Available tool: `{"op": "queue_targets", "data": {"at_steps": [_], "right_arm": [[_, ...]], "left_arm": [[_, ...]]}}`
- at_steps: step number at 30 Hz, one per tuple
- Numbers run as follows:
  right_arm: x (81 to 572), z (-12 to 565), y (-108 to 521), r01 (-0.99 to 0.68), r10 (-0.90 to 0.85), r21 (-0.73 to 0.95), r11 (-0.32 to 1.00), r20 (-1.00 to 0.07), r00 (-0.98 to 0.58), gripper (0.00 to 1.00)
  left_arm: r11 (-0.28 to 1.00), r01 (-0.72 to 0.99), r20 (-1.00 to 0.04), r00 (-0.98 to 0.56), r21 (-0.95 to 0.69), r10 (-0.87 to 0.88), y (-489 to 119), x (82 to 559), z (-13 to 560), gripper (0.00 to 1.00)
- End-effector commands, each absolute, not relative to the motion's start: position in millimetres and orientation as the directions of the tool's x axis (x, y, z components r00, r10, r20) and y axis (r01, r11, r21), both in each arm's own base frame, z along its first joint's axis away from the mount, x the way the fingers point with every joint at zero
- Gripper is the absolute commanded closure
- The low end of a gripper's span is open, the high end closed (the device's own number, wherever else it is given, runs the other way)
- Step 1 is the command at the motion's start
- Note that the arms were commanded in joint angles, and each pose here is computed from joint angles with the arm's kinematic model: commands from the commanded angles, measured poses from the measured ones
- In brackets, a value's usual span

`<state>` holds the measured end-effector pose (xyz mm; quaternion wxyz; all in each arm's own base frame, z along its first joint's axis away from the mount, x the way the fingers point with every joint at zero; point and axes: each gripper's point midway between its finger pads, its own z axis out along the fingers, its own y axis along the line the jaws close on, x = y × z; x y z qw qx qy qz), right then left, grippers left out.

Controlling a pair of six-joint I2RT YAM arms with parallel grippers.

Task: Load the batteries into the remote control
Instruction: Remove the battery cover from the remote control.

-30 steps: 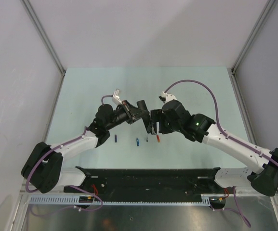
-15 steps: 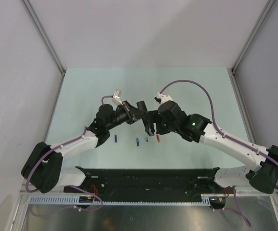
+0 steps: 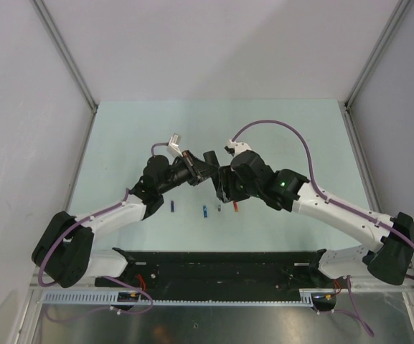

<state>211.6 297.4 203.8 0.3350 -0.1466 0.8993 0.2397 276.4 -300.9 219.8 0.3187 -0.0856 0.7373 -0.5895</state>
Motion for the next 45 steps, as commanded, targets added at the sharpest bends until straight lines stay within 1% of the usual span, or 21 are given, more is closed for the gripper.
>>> {"op": "queue_targets", "data": {"at_steps": [1,5,10,13,16,17,18,19,22,23,24,25,31,35,41,45], "right_arm": [[218.4,224.4,307.9,-0.449,-0.082,0.349,0.823,-0.709,-0.700,0.49],[217.3,223.3,309.4,-0.458,-0.092,0.344,0.820,-0.710,-0.699,0.45],[217.5,222.1,309.9,-0.456,-0.094,0.343,0.821,-0.707,-0.701,0.46],[217.0,221.3,310.1,-0.456,-0.097,0.342,0.822,-0.705,-0.702,0.48],[217.2,221.6,309.9,-0.456,-0.096,0.341,0.822,-0.706,-0.702,0.53],[216.4,220.8,310.3,-0.457,-0.099,0.340,0.822,-0.704,-0.703,0.59],[216.4,221.1,309.7,-0.456,-0.099,0.341,0.822,-0.703,-0.704,0.62],[216.7,220.0,309.1,-0.454,-0.100,0.339,0.824,-0.701,-0.706,0.70],[215.6,219.8,308.6,-0.455,-0.103,0.338,0.824,-0.700,-0.707,0.80],[215.5,220.6,307.9,-0.454,-0.102,0.338,0.824,-0.701,-0.706,0.88],[214.8,219.8,307.4,-0.454,-0.105,0.337,0.825,-0.698,-0.708,0.91],[214.8,219.6,307.0,-0.453,-0.105,0.335,0.826,-0.698,-0.708,1.00],[211.4,220.2,304.6,-0.459,-0.114,0.337,0.822,-0.692,-0.713,1.00],[207.2,223.4,303.8,-0.471,-0.125,0.349,0.810,-0.682,-0.720,1.00],[201.6,222.2,300.5,-0.474,-0.140,0.352,0.807,-0.666,-0.732,1.00],[198.5,223.0,300.9,-0.480,-0.145,0.362,0.799,-0.659,-0.738,1.00]], "left_arm": [[0.251,0.330,-0.414,-0.749,-0.910,-0.517,-301.4,280.5,252.2,1.00],[0.252,0.326,-0.412,-0.750,-0.911,-0.518,-301.4,280.9,251.3,1.00],[0.254,0.325,-0.412,-0.750,-0.911,-0.517,-301.5,281.0,250.3,1.00],[0.254,0.325,-0.412,-0.750,-0.911,-0.517,-301.5,281.0,250.3,1.00],[0.255,0.325,-0.412,-0.750,-0.911,-0.518,-301.3,281.1,250.5,1.00],[0.256,0.326,-0.414,-0.749,-0.910,-0.518,-301.3,281.1,250.5,1.00],[0.257,0.324,-0.413,-0.748,-0.910,-0.520,-300.9,281.4,249.8,1.00],[0.258,0.325,-0.414,-0.747,-0.910,-0.519,-300.9,281.5,249.7,1.00],[0.259,0.325,-0.415,-0.747,-0.910,-0.520,-300.9,281.8,250.1,1.00],[0.259,0.327,-0.416,-0.746,-0.909,-0.520,-301.0,282.0,250.7,1.00],[0.261,0.325,-0.416,-0.745,-0.909,-0.522,-300.5,282.9,250.1,1.00],[0.261,0.329,-0.419,-0.743,-0.908,-0.522,-300.4,282.8,250.6,1.00],[0.277,0.338,-0.437,-0.730,-0.899,-0.526,-297.0,286.9,250.8,1.00],[0.317,0.357,-0.476,-0.710,-0.879,-0.519,-291.0,291.8,244.1,1.00],[0.338,0.344,-0.479,-0.707,-0.876,-0.521,-285.1,300.6,236.2,1.00],[0.349,0.362,-0.500,-0.696,-0.864,-0.515,-283.6,303.9,237.9,1.00]]}}
